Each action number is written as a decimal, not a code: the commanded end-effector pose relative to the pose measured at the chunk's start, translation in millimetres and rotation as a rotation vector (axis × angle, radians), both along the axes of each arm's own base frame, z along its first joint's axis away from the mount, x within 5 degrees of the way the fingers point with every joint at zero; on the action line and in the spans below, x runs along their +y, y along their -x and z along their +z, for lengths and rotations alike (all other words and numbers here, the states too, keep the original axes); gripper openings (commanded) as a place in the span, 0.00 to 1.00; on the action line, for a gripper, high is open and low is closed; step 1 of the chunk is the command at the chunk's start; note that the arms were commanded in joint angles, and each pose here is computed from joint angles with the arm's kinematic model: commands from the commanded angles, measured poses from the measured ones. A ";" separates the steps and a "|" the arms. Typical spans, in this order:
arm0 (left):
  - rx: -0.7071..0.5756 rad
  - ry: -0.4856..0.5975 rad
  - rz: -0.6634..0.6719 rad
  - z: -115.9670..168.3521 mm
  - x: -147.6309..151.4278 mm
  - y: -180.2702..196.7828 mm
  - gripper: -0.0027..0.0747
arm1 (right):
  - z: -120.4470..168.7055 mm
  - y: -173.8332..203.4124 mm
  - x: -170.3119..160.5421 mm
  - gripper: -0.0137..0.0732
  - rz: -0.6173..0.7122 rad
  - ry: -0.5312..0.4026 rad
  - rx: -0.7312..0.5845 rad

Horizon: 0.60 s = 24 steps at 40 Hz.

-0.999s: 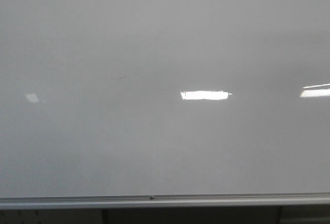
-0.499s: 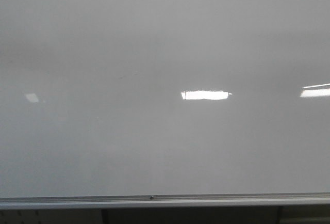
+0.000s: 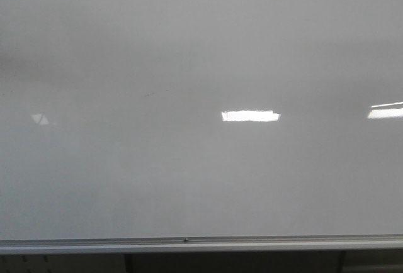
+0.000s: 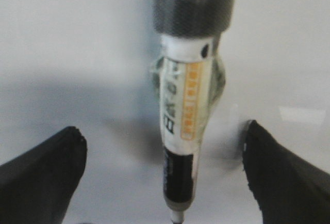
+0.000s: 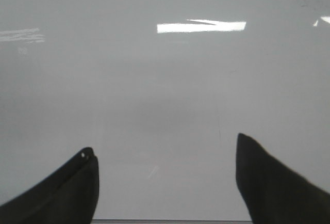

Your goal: Write number 0 on whiteboard

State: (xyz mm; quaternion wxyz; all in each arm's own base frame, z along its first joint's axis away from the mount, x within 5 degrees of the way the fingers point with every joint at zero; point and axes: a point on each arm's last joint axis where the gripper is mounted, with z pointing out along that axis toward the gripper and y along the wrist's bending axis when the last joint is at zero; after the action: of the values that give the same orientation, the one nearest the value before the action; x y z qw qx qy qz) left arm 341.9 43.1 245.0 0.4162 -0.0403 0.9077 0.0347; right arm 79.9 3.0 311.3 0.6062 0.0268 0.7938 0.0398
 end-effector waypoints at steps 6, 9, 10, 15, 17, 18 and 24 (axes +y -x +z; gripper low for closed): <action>-0.118 0.007 0.014 21.7 1.0 -6.0 0.55 | 16.7 -2.6 -1.2 0.82 -0.014 -0.003 -0.092; -0.109 0.015 0.017 21.0 0.8 -5.5 0.44 | 16.7 -2.6 -1.2 0.82 -0.014 -0.003 -0.092; -0.104 0.015 0.017 20.6 0.8 -5.2 0.40 | 16.7 -2.6 -1.2 0.82 -0.014 -0.003 -0.092; -0.086 0.018 0.017 19.2 0.7 -4.3 0.22 | 16.7 -2.6 -1.2 0.82 -0.014 -0.003 -0.092; -0.079 0.019 0.017 19.8 0.6 -3.6 0.13 | 16.8 -2.6 -1.2 0.82 -0.014 -0.003 -0.093; -0.077 0.019 0.017 20.2 0.5 -3.1 0.11 | 16.8 -2.6 -1.2 0.82 -0.014 -0.003 -0.093; -0.076 0.019 0.012 31.1 -1.9 3.6 0.01 | 16.8 -2.6 -1.2 0.82 -0.014 -0.003 -0.093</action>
State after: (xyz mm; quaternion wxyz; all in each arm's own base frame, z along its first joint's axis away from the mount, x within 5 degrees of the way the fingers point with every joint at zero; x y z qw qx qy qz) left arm 340.4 42.5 241.4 0.3922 -0.0473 0.9183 0.0276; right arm 79.9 3.0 311.1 0.6054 0.0267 0.7945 0.0399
